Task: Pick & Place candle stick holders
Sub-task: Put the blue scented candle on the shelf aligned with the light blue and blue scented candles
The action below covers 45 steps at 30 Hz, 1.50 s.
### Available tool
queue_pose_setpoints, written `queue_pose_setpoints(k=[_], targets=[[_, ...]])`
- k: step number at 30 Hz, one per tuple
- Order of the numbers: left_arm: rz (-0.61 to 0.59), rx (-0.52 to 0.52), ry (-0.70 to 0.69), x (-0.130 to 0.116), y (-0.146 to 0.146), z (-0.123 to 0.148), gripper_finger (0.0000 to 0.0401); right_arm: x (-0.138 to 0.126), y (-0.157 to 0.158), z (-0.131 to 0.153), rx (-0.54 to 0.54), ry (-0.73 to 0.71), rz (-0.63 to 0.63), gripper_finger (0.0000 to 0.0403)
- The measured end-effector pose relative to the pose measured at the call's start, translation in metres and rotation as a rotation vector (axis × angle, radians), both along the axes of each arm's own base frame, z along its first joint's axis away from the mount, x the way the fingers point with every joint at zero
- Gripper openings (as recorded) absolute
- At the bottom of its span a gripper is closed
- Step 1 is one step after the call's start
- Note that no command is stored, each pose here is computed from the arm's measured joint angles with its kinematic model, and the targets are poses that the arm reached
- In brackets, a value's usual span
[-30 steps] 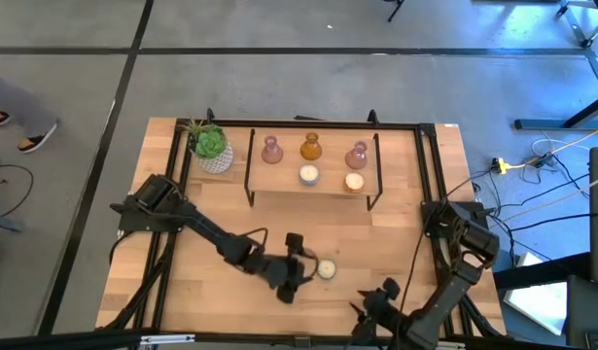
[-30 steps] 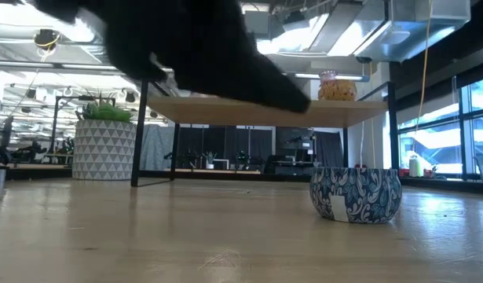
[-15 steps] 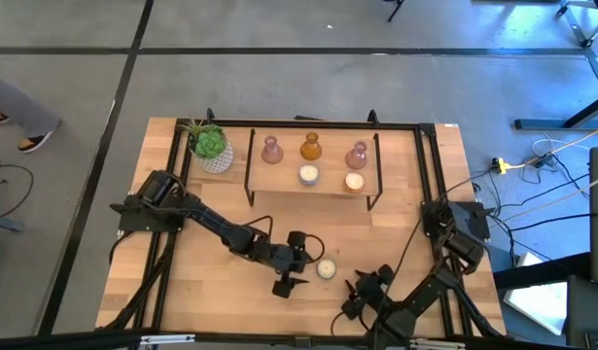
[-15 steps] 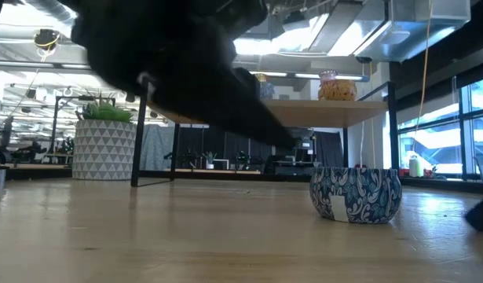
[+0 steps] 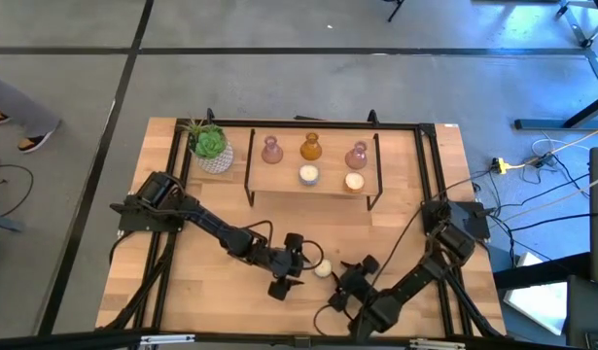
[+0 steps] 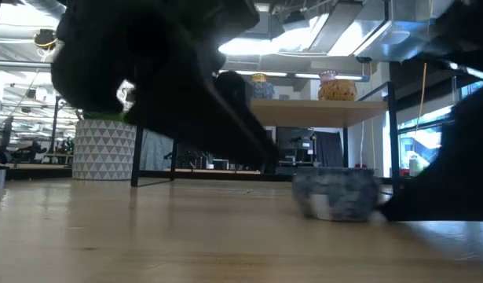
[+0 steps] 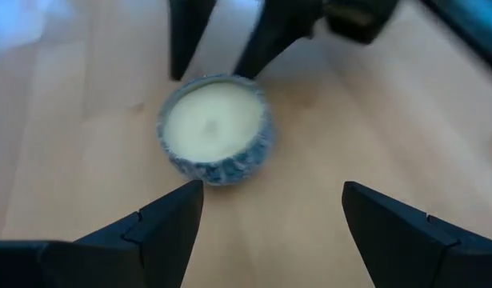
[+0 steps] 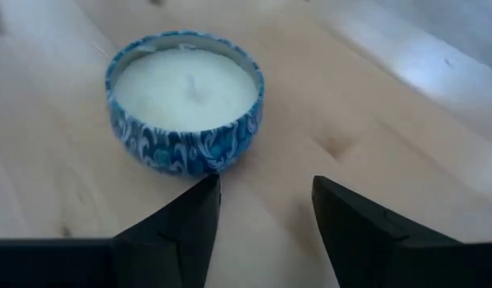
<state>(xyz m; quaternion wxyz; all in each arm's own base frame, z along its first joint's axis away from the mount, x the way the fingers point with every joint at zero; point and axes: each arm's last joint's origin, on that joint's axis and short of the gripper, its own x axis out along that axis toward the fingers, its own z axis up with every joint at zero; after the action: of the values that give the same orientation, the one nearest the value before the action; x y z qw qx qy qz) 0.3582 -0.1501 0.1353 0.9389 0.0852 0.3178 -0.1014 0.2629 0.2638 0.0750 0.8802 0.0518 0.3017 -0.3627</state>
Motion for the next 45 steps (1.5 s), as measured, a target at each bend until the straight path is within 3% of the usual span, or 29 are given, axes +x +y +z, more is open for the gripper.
queue_pose_setpoints(k=[5,8,15,32,45], targets=[[0.133,0.146,0.048,-0.005,0.008,-0.007,0.0297,0.026,-0.005,-0.001,-0.014,0.021,0.085,0.0204],[0.171,0.175,0.074,-0.008,0.01,-0.009,0.0297,0.039,-0.008,0.0,-0.023,0.028,0.133,0.0204],[0.143,0.085,0.027,-0.013,0.017,-0.02,0.0297,0.061,-0.015,0.002,-0.014,0.046,0.203,0.0204],[0.052,-0.083,-0.061,-0.008,0.028,-0.018,0.0301,0.067,-0.016,0.005,0.004,0.036,0.229,0.0204],[0.092,-0.11,0.004,-0.01,0.029,-0.023,0.036,0.069,-0.016,0.011,0.019,0.044,0.252,0.0204]])
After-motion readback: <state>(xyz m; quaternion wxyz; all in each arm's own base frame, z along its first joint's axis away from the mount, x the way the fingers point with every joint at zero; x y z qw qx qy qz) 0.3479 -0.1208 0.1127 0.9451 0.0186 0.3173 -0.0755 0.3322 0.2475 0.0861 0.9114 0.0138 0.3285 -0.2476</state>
